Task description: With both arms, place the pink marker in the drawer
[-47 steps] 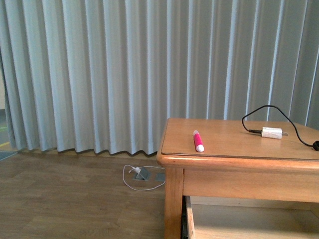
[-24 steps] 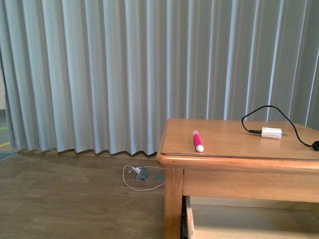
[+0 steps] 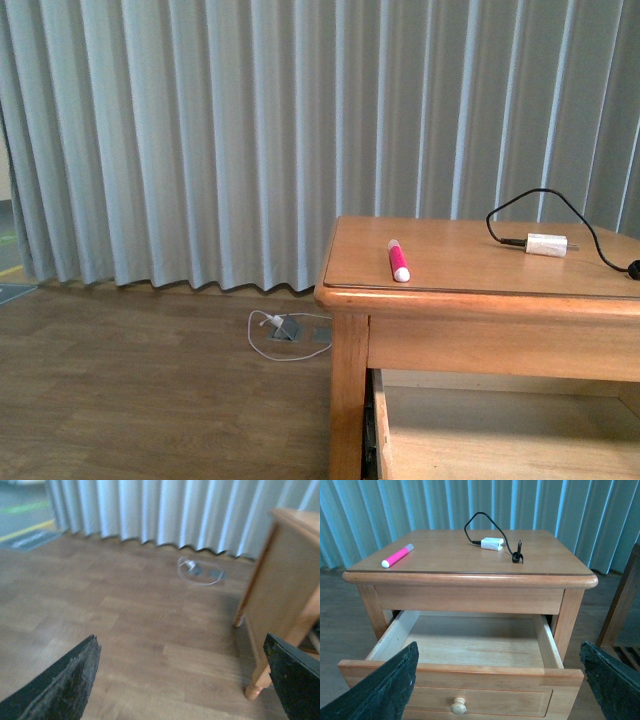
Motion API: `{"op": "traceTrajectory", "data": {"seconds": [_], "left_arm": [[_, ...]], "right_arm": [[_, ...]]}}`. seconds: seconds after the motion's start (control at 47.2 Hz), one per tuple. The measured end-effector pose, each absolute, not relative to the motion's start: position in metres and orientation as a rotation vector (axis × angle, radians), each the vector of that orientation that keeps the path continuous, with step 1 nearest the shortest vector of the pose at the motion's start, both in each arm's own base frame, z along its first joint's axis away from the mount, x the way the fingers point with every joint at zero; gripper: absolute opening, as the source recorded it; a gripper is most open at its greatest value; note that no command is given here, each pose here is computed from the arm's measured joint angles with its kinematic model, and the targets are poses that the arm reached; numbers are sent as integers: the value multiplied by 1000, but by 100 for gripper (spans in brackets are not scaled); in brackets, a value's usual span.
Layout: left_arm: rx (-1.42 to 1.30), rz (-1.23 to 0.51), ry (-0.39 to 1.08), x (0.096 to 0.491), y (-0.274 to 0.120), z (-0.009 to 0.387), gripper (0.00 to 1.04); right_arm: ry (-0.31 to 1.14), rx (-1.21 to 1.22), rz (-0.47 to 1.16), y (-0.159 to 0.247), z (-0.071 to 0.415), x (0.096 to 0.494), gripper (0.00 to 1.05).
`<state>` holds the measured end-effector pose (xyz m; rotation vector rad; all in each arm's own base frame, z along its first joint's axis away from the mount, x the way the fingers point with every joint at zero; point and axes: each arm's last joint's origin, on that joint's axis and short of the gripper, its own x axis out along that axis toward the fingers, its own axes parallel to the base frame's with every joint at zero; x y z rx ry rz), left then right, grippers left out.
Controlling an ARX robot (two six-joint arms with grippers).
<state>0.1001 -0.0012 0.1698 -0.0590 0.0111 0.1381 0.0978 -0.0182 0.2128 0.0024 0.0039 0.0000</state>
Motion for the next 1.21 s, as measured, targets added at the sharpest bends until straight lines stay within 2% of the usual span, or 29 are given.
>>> {"op": "traceTrajectory", "data": {"seconds": [0.064,0.254,0.508,0.783,1.207], "left_arm": [[-77,195,46,106,-3,170,99],[-87,128,64,135,-8,199,99],[-22,-29,46,217,-29,245,99],[22,-247,115,324,-103,252,99],[27,-396,133,403,-192,266,99]], "right_arm": [[4,2,-1,-18,213,98,96],[4,2,-3,-18,213,98,96],[4,2,-3,-18,213,98,96],[4,2,-3,-18,213,98,96],[4,2,-3,-18,213,98,96]]}}
